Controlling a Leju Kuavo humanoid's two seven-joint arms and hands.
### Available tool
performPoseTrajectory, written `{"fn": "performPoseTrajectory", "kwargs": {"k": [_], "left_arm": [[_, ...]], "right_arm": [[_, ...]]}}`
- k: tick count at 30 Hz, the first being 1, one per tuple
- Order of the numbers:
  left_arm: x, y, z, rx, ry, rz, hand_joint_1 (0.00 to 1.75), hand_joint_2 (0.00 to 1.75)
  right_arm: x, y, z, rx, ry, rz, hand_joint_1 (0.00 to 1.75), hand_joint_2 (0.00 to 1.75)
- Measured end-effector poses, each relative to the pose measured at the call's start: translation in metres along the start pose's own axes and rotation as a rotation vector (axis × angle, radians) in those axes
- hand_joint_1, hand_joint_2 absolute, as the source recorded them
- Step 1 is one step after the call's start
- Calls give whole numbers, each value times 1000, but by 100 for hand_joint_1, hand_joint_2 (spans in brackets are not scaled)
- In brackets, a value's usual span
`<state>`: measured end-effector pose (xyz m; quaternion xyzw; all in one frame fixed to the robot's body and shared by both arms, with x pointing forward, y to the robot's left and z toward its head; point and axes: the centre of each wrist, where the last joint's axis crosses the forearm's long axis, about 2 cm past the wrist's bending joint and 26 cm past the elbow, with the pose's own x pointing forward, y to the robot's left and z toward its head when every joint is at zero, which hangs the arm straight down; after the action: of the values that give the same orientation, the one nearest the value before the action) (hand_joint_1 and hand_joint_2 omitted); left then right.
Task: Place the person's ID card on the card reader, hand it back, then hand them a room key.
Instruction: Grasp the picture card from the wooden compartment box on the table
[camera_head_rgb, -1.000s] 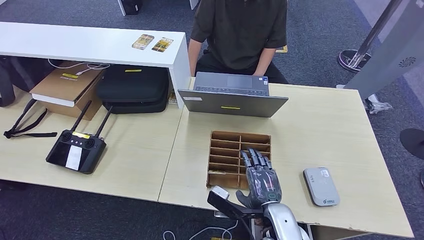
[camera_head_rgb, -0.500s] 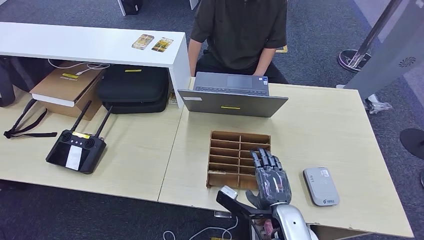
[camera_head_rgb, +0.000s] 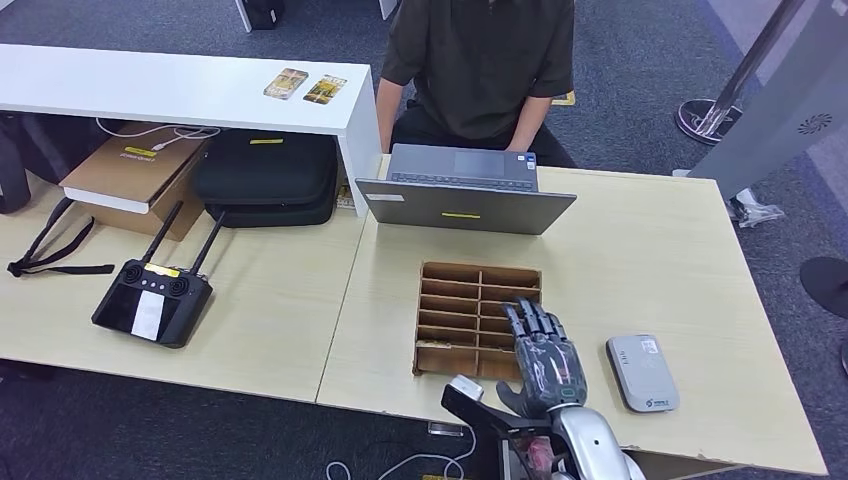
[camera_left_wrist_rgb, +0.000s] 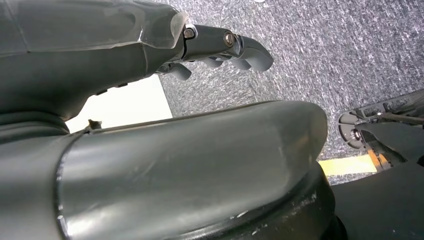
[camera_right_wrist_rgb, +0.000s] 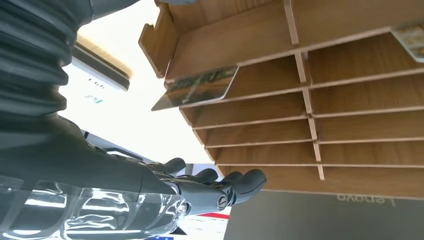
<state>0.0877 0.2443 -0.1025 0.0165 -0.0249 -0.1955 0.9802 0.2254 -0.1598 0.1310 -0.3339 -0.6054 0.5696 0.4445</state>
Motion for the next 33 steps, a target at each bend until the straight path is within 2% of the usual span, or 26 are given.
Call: {"fn": "performPoseTrajectory", "kwargs": {"k": [24,33], "left_arm": [[-3,2,-1,-1,4,-16,0,0],[-3,2,-1,-1,4,-22,0,0]], "right_arm": [[-1,-4,3,-21,-1,57,0,175],[-3,0,0,23,-20,60,0,175]]}}
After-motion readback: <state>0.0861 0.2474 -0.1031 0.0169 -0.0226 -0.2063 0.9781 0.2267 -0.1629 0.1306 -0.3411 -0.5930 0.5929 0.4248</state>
